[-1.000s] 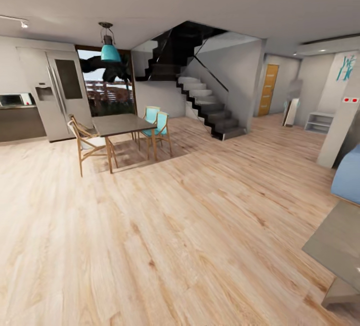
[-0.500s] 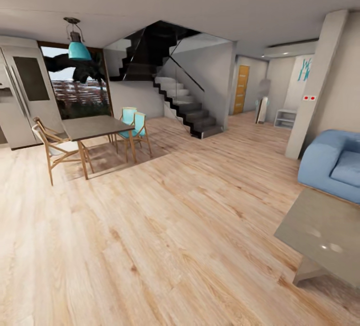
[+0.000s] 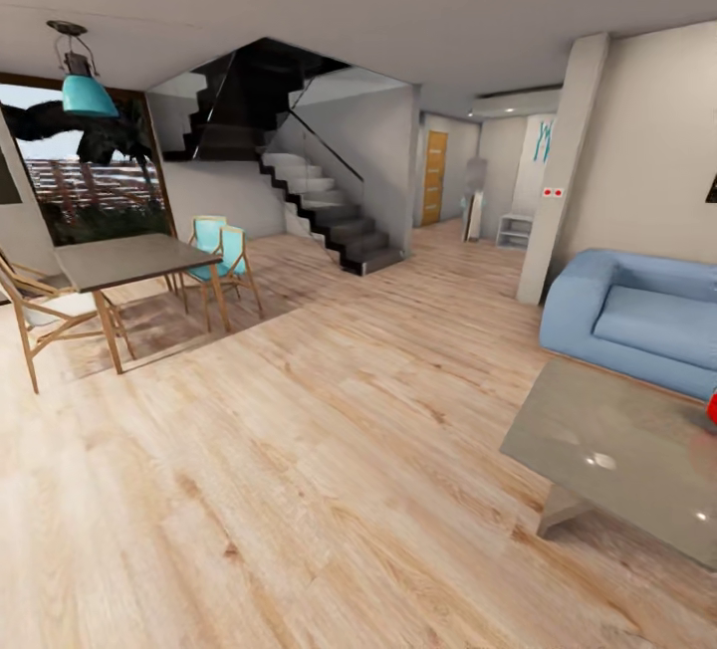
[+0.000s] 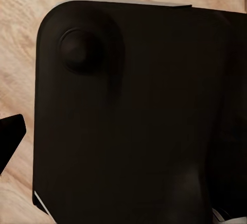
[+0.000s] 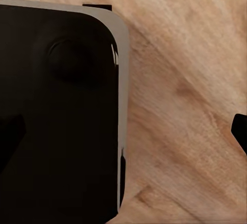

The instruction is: Turn on the radio receiver that's on the table in the living room.

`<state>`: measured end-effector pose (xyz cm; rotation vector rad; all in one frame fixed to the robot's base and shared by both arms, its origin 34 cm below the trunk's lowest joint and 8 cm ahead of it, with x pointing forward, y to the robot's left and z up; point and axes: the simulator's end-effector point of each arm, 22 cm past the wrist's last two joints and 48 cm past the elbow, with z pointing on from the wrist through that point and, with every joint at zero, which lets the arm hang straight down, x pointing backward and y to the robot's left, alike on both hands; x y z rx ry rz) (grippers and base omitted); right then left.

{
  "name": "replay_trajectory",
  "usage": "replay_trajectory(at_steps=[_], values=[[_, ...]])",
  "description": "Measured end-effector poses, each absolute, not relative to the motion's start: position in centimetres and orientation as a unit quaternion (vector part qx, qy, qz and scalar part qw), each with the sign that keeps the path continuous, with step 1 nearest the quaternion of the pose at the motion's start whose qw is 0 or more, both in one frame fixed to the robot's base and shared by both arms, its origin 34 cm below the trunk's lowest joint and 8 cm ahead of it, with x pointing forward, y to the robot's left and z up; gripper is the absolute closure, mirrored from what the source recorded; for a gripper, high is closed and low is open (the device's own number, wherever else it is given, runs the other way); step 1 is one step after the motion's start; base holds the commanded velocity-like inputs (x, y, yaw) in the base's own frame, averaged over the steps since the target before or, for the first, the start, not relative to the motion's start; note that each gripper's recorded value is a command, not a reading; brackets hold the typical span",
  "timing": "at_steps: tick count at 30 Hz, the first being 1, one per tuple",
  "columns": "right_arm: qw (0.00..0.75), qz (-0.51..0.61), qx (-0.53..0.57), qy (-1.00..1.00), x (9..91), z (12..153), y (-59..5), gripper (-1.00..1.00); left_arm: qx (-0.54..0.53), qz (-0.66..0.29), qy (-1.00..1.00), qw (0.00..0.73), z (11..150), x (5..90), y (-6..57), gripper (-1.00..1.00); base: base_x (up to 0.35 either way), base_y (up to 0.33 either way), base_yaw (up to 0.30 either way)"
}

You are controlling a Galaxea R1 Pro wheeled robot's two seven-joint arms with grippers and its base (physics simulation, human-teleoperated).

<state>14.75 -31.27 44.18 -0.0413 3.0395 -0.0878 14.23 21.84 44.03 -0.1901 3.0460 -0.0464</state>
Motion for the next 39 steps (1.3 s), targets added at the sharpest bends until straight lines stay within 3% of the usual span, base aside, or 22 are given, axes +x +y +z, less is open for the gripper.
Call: replay_trajectory(at_steps=[8, 39], values=[[0.049, -0.029, -0.013, 0.998, 14.7, 44.17, -31.24, -1.0, -0.059, -0.023, 0.997, 0.039, 44.03, 14.01, 21.5, -1.0, 0.159, 0.069, -0.015], [0.045, -0.03, -0.013, 0.998, 14.51, 44.13, -31.02, -1.0, -0.06, -0.021, 0.997, 0.034, 44.0, 13.61, 21.66, -1.0, 0.315, 0.115, -0.008]])
